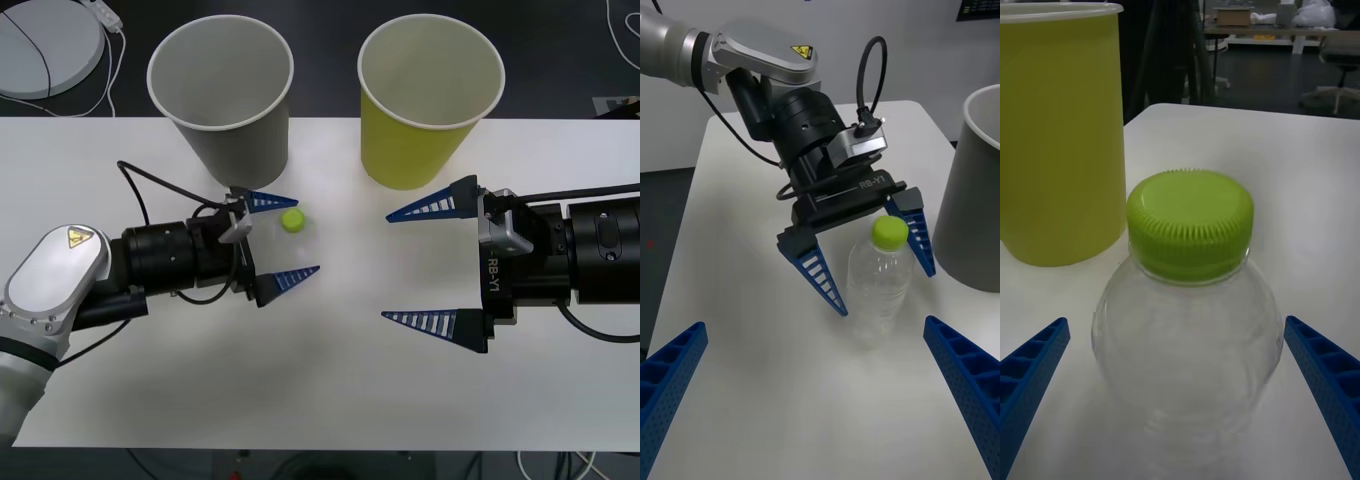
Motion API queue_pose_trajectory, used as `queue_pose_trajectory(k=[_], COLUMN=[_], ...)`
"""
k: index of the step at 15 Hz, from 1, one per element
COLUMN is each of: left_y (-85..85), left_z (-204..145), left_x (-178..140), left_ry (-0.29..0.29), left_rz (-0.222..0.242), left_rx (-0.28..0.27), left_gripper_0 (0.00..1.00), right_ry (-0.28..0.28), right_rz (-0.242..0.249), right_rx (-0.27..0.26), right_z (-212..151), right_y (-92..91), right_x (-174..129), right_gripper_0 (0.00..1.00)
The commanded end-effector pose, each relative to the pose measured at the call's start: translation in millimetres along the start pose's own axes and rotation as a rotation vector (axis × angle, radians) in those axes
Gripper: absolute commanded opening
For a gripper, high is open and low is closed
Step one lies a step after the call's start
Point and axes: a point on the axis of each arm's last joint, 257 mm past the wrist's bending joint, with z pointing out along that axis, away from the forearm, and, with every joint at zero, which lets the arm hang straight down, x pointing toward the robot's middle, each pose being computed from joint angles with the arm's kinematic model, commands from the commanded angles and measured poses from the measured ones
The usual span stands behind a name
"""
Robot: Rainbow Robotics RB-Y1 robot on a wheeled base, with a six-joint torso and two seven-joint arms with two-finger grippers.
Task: Put the can into the green bin and the plastic bottle into the gray bin
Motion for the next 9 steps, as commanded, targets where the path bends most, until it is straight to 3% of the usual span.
queue_pose_trajectory(k=[1,7,8,9], left_y=[-1.2,-6.3,-5.9,-5.9], left_z=[6.2,13.8,13.8,13.8], left_x=[-4.8,-8.8,-8.7,-8.7], left_ry=[-0.01,-0.018,-0.018,-0.018], left_rz=[-0.01,-0.013,-0.013,-0.013], left_rx=[0.002,0.013,0.011,0.011], left_gripper_0=[1.0,1.0,0.24,0.01], right_ry=[0.0,0.0,0.0,0.0], right_rz=[0.0,0.0,0.0,0.0], right_rx=[0.0,0.0,0.0,0.0], right_z=[0.0,0.0,0.0,0.0], right_y=[0.0,0.0,0.0,0.0], right_x=[0.0,0.0,0.0,0.0], right_gripper_0=[1.0,1.0,1.0,1.0])
